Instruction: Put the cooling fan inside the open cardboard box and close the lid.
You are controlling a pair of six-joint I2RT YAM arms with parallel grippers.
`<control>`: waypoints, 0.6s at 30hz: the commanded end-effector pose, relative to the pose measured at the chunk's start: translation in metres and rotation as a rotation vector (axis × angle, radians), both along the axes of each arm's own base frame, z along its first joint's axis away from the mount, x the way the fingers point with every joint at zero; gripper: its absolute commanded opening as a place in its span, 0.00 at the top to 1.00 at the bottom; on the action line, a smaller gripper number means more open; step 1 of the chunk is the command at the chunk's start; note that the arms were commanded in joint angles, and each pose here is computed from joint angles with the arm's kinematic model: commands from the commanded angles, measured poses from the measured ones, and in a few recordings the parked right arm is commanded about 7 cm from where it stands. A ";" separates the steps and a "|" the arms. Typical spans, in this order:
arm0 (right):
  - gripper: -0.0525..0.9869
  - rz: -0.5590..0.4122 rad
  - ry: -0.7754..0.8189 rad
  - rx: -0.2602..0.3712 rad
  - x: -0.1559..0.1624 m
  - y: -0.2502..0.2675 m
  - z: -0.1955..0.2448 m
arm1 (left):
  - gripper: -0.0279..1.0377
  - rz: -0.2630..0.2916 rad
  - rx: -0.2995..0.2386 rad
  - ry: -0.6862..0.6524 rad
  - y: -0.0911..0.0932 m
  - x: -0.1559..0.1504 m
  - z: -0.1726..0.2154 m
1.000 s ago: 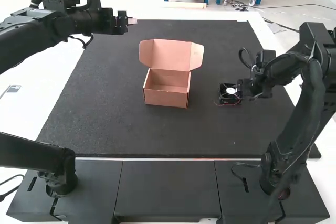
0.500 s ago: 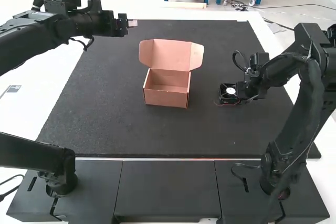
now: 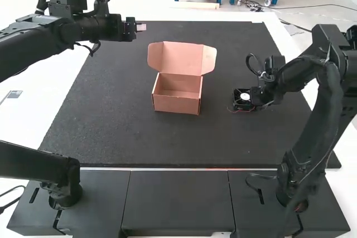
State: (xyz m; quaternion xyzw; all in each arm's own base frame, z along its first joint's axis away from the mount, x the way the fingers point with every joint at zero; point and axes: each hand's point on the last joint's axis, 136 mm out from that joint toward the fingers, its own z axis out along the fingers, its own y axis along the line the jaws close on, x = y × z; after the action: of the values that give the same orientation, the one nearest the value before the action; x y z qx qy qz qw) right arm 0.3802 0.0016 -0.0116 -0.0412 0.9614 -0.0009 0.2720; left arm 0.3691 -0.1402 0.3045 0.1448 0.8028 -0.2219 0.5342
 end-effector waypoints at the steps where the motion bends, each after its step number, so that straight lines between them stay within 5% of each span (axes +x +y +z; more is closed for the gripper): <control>1: 0.97 0.103 0.080 -0.006 -0.022 0.007 -0.005 | 0.07 -0.003 0.004 -0.021 0.002 -0.001 0.005; 9: 0.97 0.229 0.043 0.023 -0.039 -0.009 0.079 | 0.07 0.025 0.027 0.006 0.016 -0.001 -0.006; 18: 0.97 0.359 0.158 0.283 -0.095 0.030 0.151 | 0.07 0.026 0.022 -0.004 0.015 0.000 -0.003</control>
State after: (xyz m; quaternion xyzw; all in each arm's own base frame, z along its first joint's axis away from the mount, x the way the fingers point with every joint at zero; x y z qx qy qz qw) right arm 0.2885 0.0055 0.1073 -0.1371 0.9702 0.1199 0.1600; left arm 0.3713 -0.1245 0.2892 0.1322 0.8167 -0.2065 0.5223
